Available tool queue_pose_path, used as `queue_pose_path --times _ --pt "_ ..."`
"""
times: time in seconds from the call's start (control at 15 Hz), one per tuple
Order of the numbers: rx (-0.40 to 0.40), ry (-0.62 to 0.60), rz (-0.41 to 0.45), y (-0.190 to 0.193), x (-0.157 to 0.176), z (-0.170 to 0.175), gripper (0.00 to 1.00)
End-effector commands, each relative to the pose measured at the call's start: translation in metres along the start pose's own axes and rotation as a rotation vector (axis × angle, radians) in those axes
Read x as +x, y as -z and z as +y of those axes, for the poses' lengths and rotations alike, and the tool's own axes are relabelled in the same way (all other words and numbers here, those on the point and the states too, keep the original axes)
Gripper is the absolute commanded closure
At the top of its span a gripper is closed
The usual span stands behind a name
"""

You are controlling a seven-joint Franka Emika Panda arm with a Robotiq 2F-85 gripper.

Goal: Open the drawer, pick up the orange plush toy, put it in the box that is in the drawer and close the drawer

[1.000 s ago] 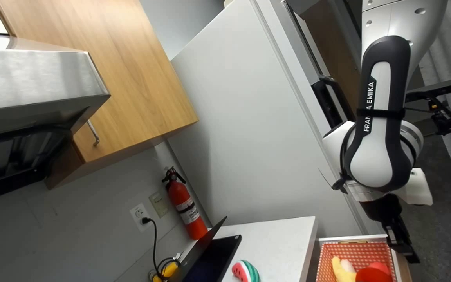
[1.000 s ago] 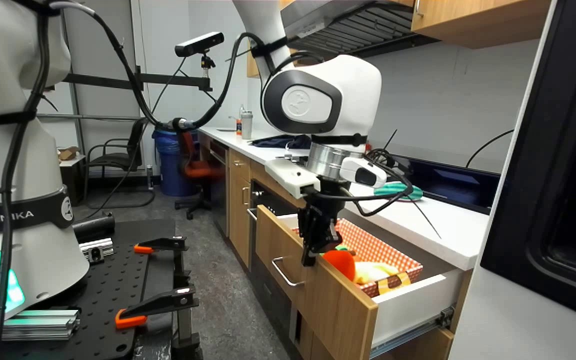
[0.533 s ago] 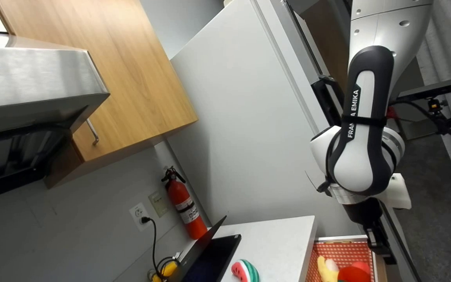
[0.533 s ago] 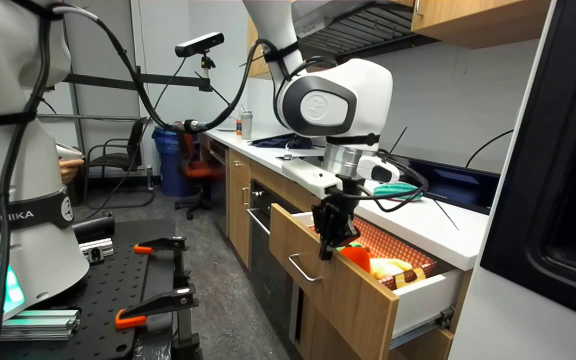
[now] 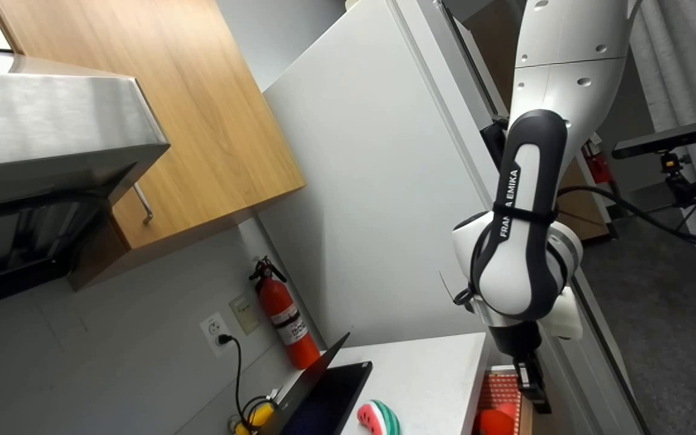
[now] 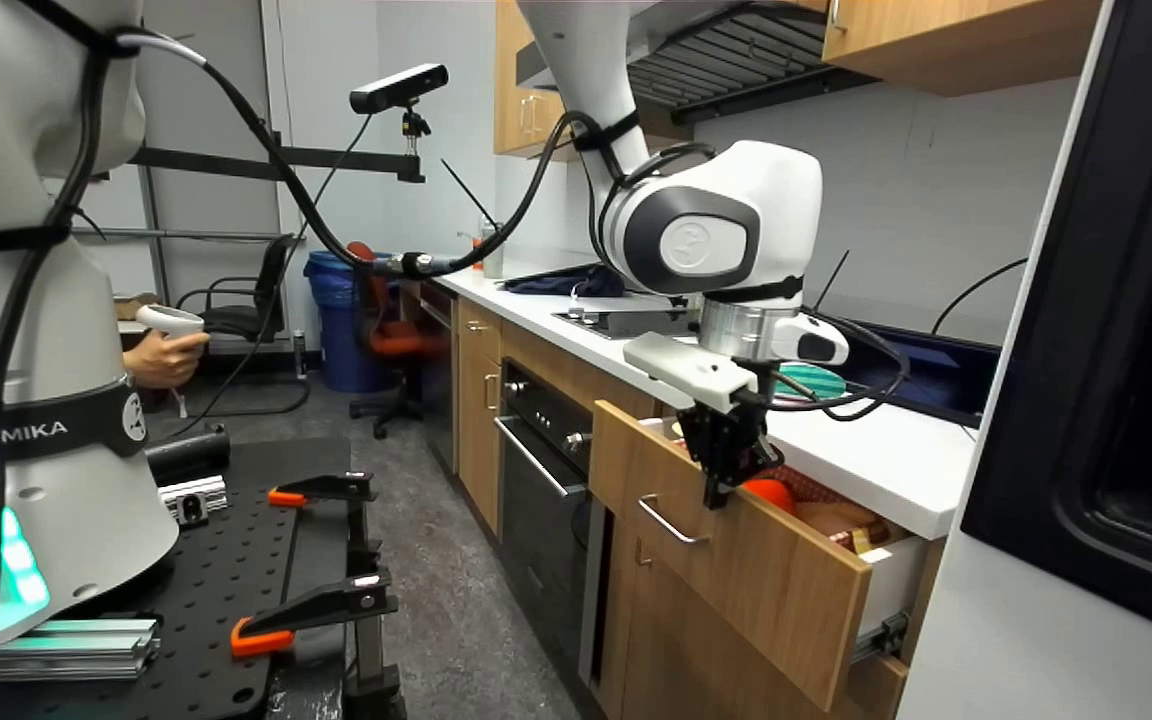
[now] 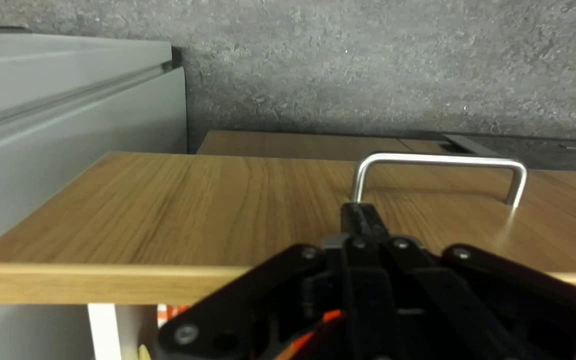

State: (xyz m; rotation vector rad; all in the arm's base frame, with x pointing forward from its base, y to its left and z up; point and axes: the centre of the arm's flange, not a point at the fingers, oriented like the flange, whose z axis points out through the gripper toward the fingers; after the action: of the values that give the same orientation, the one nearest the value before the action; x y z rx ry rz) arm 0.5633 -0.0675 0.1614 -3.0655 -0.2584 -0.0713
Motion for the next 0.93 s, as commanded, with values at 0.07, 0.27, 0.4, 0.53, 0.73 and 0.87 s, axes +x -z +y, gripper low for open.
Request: queue_pose_path --times 0.07,0.27,0.4,0.53,0.73,0.87 --pt "0.021 0.034 0.100 -0.023 0.046 0.009 1.00" --pt "0.018 0.049 0.107 -0.029 0.057 0.010 1.00" --pt "0.024 0.026 0.085 -0.008 0.023 0.009 1.00" --pt "0.026 0.002 0.059 0.003 -0.004 0.006 1.00" --pt "0.019 -0.015 0.014 0.021 -0.048 -0.006 1.00" --pt "0.020 -0.011 -0.006 0.037 -0.072 -0.011 1.00"
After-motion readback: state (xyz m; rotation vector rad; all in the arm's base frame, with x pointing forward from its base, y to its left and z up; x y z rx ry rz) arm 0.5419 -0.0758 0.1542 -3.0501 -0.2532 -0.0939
